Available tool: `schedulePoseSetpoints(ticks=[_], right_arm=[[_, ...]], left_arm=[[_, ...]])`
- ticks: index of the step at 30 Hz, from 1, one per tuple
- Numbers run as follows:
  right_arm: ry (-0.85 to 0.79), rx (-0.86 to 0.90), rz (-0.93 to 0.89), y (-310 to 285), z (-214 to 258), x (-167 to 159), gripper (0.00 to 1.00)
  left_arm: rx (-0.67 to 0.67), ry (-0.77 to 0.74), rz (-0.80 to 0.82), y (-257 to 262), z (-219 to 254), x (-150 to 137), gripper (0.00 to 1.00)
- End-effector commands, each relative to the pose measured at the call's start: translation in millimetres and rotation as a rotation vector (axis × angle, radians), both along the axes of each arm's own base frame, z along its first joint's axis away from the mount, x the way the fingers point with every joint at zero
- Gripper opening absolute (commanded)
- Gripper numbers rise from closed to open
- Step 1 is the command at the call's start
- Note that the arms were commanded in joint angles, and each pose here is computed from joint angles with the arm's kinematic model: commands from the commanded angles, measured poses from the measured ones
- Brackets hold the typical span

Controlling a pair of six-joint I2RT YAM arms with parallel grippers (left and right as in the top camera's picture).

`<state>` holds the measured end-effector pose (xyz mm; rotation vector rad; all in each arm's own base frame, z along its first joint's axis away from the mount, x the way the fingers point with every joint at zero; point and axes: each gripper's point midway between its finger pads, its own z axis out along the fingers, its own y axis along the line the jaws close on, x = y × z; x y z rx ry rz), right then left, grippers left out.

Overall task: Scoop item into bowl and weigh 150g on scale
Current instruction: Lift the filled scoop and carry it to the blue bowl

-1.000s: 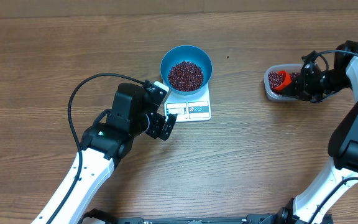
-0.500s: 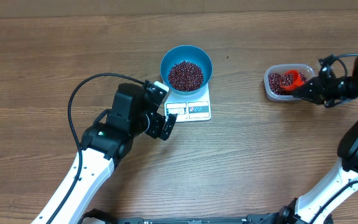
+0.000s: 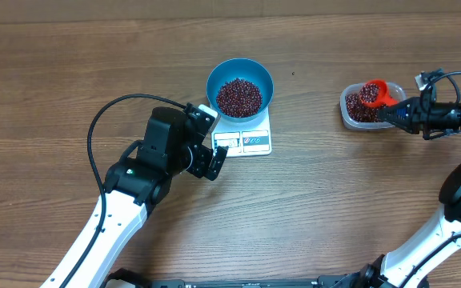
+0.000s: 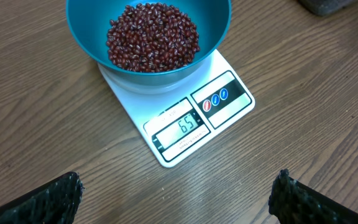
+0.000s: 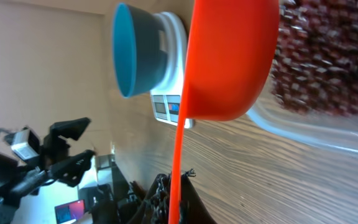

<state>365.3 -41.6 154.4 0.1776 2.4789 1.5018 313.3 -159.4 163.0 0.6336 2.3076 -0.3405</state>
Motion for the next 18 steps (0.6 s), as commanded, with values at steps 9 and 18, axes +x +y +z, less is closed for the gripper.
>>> schedulePoseSetpoints(ticks=[9, 18], right_arm=[[-0.107, 0.133, 0.096, 62.5, 25.9, 16.1, 0.04], [-0.079, 0.126, 0.223, 128.8, 35.9, 27.7, 0.04]], left_arm=[[-0.01, -0.016, -0.011, -2.3, 6.7, 2.8, 0.99], [-0.01, -0.016, -0.011, -2.3, 6.7, 2.8, 0.99]])
